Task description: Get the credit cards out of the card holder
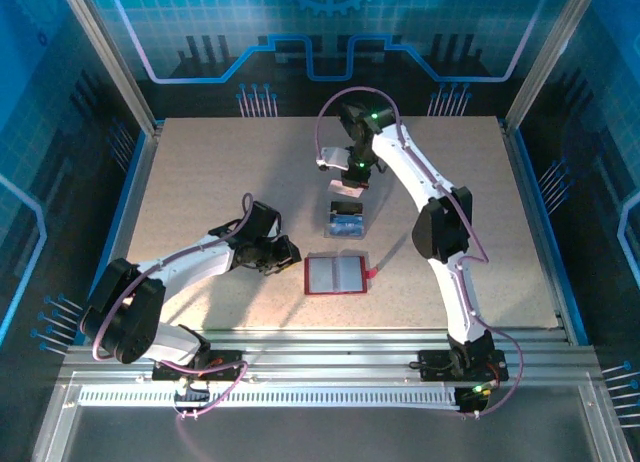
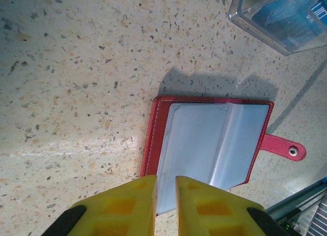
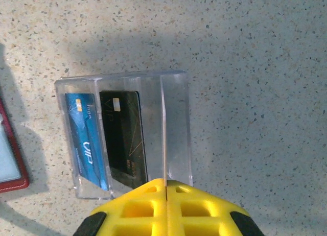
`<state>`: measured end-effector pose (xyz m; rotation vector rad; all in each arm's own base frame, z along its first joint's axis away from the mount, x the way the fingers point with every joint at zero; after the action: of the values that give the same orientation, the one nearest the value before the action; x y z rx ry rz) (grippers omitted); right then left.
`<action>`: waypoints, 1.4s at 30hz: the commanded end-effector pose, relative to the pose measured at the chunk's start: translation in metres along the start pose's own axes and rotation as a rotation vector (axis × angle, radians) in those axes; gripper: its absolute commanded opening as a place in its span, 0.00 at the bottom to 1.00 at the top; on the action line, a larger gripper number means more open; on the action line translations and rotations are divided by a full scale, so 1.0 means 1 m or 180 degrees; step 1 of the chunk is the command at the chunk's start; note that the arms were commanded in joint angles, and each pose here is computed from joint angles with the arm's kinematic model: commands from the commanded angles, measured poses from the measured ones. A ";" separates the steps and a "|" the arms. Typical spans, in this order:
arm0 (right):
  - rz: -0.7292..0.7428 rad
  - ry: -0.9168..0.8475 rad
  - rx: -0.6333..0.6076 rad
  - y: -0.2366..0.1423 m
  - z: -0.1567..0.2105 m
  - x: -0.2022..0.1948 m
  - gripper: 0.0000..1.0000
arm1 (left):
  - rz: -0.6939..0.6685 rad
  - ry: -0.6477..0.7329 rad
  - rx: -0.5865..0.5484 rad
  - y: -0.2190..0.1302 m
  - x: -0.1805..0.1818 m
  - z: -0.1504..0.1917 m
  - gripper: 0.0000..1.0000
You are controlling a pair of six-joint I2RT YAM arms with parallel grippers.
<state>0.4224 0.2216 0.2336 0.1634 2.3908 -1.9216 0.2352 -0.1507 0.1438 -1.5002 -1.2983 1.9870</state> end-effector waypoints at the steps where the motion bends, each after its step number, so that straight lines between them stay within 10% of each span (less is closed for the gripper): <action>1: -0.0134 -0.0050 0.0060 0.011 0.005 -0.003 0.00 | -0.0046 -0.0044 -0.0036 -0.003 0.001 -0.003 0.18; 20: -0.0343 -0.0111 0.0181 0.036 0.010 0.001 0.00 | -0.0069 -0.0086 -0.0067 -0.009 0.004 -0.004 0.18; 42: -0.0133 0.0043 0.0092 0.013 0.009 0.002 0.30 | -0.0035 -0.0068 -0.0089 -0.010 0.002 -0.005 0.18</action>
<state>0.4289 0.2199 0.1976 0.0967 2.3601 -2.0168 0.2351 -0.1446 0.1423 -1.4615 -1.3220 1.9960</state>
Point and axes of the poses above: each hand's point on the last joint's axis, 136 mm out from that joint toward the fingers, its own y axis out along the fingers, its own x axis along the line the jaws close on, z = x × y, the point moved 10 cm from there along -y, back along the fingers, and after that the axes turned 8 degrees about -y, right-handed, at the moved point
